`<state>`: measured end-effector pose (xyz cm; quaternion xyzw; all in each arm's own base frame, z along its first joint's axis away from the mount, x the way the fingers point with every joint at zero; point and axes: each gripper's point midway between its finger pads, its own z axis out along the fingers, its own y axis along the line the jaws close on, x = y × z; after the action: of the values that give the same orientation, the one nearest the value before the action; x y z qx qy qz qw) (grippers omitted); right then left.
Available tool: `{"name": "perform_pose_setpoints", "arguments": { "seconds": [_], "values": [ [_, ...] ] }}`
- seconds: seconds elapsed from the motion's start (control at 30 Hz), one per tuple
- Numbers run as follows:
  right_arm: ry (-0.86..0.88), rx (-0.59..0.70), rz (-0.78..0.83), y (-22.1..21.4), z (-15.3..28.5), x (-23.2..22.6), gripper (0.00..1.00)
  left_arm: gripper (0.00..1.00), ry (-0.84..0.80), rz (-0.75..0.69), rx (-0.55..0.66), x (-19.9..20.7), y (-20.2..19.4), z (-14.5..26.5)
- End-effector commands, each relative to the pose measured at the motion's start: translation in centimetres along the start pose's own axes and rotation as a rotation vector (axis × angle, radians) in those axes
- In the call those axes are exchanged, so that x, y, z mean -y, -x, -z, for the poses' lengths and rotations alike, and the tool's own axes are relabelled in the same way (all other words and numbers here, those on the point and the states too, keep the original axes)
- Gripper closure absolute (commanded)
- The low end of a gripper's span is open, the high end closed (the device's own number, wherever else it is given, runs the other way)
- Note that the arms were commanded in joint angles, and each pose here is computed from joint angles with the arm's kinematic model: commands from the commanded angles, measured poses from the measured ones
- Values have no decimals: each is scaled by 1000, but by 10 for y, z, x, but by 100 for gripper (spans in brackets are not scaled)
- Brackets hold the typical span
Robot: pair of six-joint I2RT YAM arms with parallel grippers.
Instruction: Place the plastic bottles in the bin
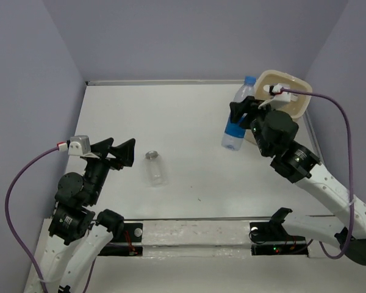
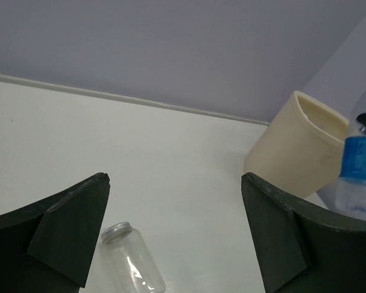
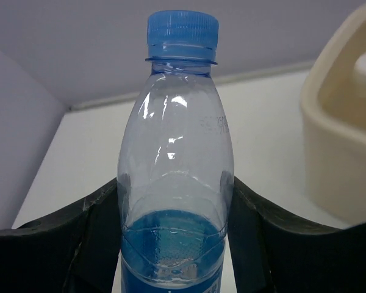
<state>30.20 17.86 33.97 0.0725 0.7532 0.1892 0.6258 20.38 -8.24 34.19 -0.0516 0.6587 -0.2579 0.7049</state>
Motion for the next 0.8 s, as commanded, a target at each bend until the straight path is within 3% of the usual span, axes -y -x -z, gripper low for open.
{"name": "perform_pose_setpoints", "arguments": {
  "seconds": [0.0,0.1,0.13,0.33,0.53,0.77],
  "values": [
    [-266,420,194,144,20,29,53,1,-25,-12,30,5,7,-2],
    [-429,521,243,189,13,55,54,1,-23,-11,41,4,9,1],
    [-522,553,243,205,10,84,54,1,-23,-10,45,4,10,3],
    [-753,707,323,242,-10,155,54,1,-47,-3,52,8,12,9],
    [-837,694,445,229,-38,198,54,1,-59,0,55,11,14,12],
    [-853,647,440,193,-61,236,53,1,-72,2,47,14,12,10]
  ]
}}
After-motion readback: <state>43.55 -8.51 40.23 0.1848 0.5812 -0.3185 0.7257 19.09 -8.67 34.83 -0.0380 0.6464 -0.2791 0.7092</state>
